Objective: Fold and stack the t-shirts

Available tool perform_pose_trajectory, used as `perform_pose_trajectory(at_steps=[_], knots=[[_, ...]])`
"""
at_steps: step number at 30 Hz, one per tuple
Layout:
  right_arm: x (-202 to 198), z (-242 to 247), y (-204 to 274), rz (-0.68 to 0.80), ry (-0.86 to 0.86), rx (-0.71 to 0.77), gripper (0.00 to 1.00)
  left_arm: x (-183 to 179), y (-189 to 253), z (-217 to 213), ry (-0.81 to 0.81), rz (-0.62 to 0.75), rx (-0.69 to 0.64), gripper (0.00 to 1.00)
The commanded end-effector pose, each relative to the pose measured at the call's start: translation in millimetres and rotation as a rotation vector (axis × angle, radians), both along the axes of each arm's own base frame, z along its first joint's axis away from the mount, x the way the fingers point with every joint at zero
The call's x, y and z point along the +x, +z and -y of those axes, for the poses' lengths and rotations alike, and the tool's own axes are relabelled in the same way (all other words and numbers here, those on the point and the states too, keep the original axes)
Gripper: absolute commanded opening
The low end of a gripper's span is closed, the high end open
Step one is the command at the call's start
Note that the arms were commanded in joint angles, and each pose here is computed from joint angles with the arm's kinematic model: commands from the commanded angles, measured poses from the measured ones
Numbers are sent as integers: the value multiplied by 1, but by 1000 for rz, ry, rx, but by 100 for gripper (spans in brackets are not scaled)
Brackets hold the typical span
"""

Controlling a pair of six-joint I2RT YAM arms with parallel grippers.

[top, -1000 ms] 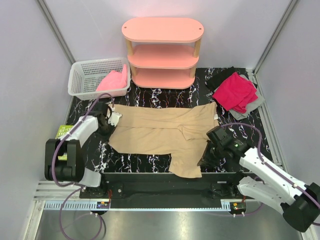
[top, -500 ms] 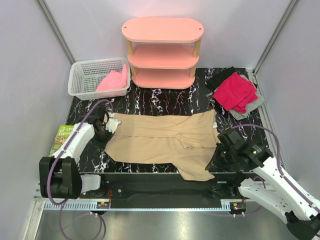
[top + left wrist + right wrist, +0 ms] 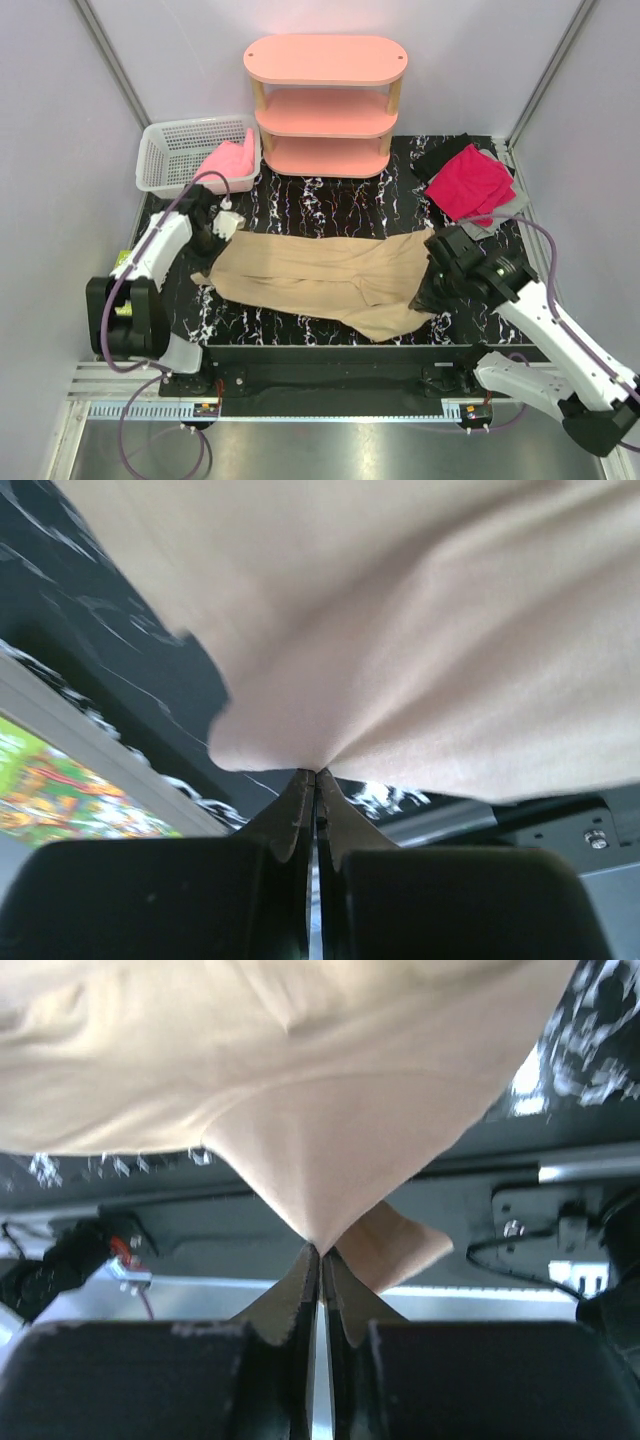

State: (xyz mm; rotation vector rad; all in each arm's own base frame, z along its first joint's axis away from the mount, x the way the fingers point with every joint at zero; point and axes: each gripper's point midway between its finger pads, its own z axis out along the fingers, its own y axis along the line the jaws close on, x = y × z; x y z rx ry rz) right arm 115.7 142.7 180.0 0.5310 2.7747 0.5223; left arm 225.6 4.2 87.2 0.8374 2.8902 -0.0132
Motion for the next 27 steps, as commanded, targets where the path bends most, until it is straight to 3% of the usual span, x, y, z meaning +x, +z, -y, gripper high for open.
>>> perform_pose_trajectory(at_steps=[1,7,9,11,16,18,21,22,25,27], knots=[[58,-2,26,186,-34,-86,12,55,16,-9,-25,56,63,2],[127,13,11,214,-123,-116,12,98,5,-11,-27,6,87,4],[144,21,0,209,-141,-150,13,107,2,-12,-30,3,95,11],[170,28,-15,205,-172,-170,15,112,-9,-15,-26,-29,115,27],[228,26,-23,227,-194,-182,11,129,-14,-24,-23,-9,168,30],[246,16,-30,202,-157,-170,11,134,-13,-26,-19,-3,185,36],[238,-9,-35,143,-53,-88,24,136,-11,-38,-8,21,246,49],[230,-13,-35,144,-17,-84,33,133,-9,-39,-8,28,251,53],[193,-22,-31,158,58,-60,41,124,16,-34,-9,96,224,73],[162,-30,-28,165,117,-25,41,116,49,-21,-13,186,165,76]])
